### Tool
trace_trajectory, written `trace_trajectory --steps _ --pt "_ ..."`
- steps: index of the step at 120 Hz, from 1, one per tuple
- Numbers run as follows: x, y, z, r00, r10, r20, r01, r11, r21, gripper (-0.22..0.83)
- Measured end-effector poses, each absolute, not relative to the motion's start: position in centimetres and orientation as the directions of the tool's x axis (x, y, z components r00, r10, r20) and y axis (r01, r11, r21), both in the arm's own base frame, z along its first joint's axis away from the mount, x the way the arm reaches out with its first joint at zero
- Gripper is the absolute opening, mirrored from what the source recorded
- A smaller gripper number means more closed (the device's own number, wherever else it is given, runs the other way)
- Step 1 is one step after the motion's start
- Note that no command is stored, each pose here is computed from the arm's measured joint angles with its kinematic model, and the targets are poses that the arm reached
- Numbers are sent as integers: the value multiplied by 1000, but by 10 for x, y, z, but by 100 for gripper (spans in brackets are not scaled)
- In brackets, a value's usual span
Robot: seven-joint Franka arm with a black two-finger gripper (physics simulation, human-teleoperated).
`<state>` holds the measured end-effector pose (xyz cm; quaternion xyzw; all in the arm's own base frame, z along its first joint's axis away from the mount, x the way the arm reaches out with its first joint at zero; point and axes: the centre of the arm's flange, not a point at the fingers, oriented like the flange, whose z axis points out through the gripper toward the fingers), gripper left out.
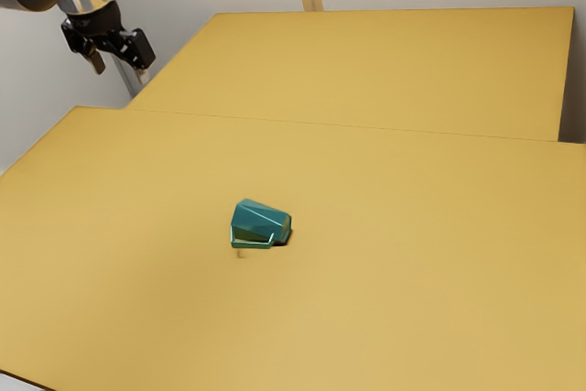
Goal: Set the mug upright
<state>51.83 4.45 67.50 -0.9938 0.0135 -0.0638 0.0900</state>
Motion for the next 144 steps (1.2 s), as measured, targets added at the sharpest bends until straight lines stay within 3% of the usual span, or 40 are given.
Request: trace_trajectory --steps 37,57,94,119,144 --pt "520 47 664 994 -36 107 -17 -985 -170 62" --pt "525 55 636 998 -5 66 2 -995 -103 62" --pt "535 82 515 981 142 -131 170 -958 233 62" --pt "539 87 436 946 200 -254 282 -895 346 62" --pt "558 80 389 929 238 -285 343 -844 413 62"
